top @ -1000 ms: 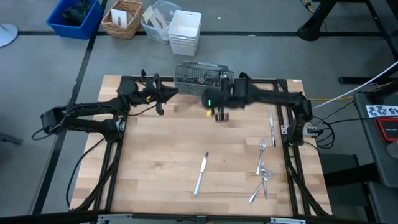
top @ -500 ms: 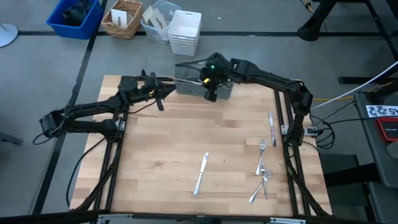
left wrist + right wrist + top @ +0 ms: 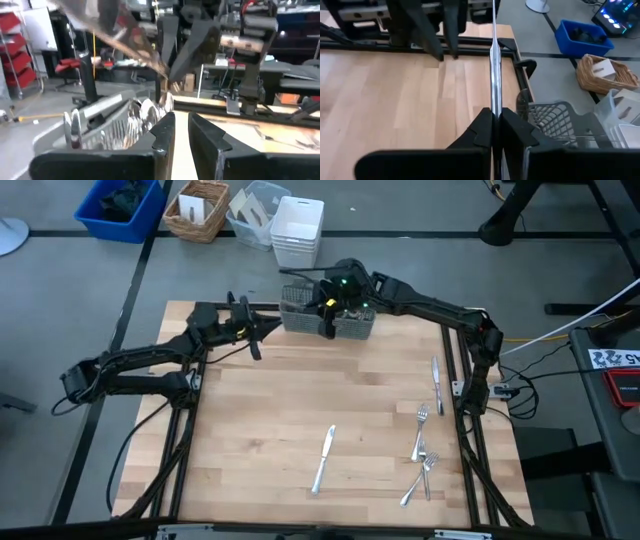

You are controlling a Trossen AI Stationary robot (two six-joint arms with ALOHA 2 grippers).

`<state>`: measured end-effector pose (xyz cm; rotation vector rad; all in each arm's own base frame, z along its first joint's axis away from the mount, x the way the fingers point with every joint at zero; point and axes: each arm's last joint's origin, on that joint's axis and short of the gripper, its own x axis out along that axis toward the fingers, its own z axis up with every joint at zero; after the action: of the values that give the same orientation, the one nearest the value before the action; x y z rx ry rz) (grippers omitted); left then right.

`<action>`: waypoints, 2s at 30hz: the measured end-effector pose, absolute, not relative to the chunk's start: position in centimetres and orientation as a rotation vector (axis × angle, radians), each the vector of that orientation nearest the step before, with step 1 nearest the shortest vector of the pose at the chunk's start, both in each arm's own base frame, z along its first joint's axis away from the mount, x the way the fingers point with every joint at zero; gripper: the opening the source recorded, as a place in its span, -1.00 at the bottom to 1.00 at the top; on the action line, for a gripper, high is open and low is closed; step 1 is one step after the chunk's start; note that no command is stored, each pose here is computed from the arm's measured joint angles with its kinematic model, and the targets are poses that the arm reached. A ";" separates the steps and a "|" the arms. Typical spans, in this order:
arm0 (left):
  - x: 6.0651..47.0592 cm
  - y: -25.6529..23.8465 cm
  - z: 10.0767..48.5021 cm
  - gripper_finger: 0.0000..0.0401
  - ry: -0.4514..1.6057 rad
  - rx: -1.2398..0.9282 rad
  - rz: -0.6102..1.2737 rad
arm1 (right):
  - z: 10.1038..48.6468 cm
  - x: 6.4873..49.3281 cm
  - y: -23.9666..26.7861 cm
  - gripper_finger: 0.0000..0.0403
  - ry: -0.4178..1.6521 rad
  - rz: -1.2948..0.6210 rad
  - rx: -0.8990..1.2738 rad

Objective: Sort silverware
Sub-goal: Put the table knife into the gray silverware organizer

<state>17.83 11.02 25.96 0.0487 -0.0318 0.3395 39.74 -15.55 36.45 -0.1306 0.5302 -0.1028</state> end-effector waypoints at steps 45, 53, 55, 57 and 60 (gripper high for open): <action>17.4 11.0 28.1 -0.40 -0.215 0.310 0.310 | 35.9 40.0 -15.5 -0.86 0.541 0.006 -0.323; 17.4 11.1 28.0 -0.66 -0.202 0.304 0.310 | 35.9 40.1 -15.5 -0.86 0.542 0.006 -0.323; 17.4 11.1 28.0 -0.75 -0.201 0.306 0.320 | 35.9 40.1 -15.5 -0.86 0.542 0.005 -0.324; 17.4 11.1 27.9 -0.86 -0.193 0.314 0.321 | 35.9 40.1 -15.5 -0.86 0.543 0.005 -0.325; 17.5 11.1 27.8 -0.97 -0.178 0.318 0.319 | 35.8 40.0 -15.5 -0.86 0.549 0.008 -0.327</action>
<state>17.47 11.11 27.76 0.3179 -0.1783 0.3190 40.03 -15.50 35.81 -0.3266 0.5486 0.0083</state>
